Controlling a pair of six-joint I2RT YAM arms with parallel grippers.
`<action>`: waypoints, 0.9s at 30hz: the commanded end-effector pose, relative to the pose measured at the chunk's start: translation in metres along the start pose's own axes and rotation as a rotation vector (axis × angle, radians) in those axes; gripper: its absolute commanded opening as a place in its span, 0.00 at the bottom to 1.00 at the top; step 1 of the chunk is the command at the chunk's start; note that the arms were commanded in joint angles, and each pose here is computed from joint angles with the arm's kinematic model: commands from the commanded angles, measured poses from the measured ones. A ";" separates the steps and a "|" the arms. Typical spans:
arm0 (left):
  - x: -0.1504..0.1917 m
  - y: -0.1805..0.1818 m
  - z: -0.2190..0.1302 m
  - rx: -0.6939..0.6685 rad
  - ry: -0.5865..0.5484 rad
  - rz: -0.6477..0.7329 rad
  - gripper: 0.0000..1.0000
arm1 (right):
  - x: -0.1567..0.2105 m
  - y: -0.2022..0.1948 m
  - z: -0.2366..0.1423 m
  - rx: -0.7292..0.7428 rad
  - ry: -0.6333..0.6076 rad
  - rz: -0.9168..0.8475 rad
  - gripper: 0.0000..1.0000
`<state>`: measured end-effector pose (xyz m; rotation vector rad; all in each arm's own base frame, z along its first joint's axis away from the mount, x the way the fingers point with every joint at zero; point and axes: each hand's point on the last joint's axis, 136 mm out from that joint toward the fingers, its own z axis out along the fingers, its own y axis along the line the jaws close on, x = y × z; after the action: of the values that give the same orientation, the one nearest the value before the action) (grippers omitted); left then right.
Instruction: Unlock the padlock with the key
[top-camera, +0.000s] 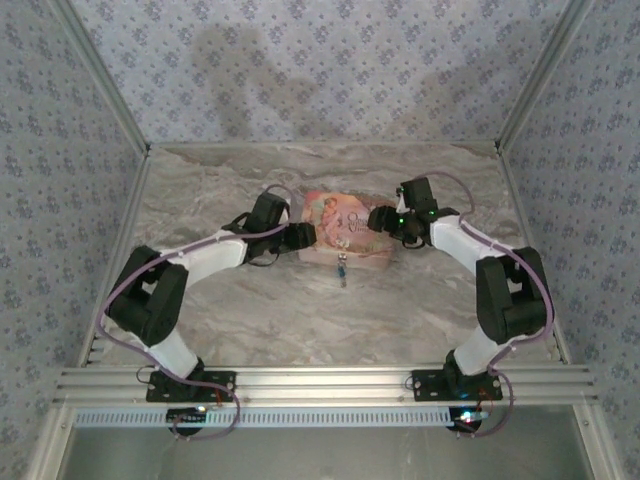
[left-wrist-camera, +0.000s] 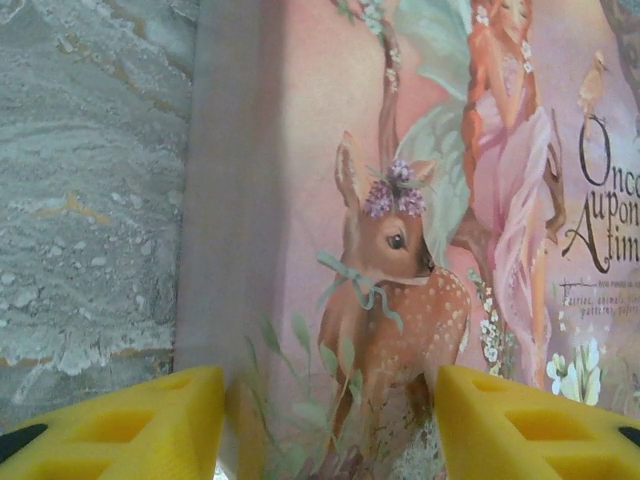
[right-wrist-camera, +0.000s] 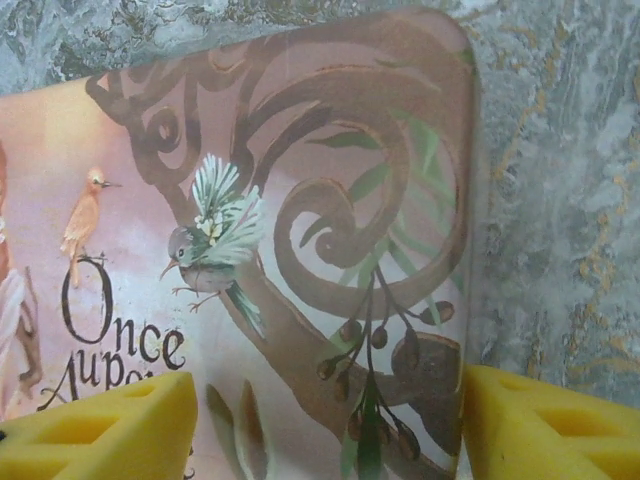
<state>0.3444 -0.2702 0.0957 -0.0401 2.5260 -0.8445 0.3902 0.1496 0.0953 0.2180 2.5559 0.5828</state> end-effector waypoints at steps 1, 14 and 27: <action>0.005 -0.011 -0.008 0.037 -0.022 -0.004 0.57 | 0.005 -0.001 -0.008 0.060 0.025 -0.088 0.71; 0.002 -0.010 -0.020 0.027 -0.056 -0.002 0.57 | 0.057 0.019 -0.090 0.136 -0.092 -0.329 0.63; 0.002 -0.010 -0.020 0.028 -0.055 -0.002 0.57 | 0.143 0.055 -0.040 0.056 -0.070 -0.512 0.55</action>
<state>0.3304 -0.2678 0.1037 -0.0509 2.4953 -0.8618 0.2360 0.2107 0.0870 -0.4207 2.4815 0.3068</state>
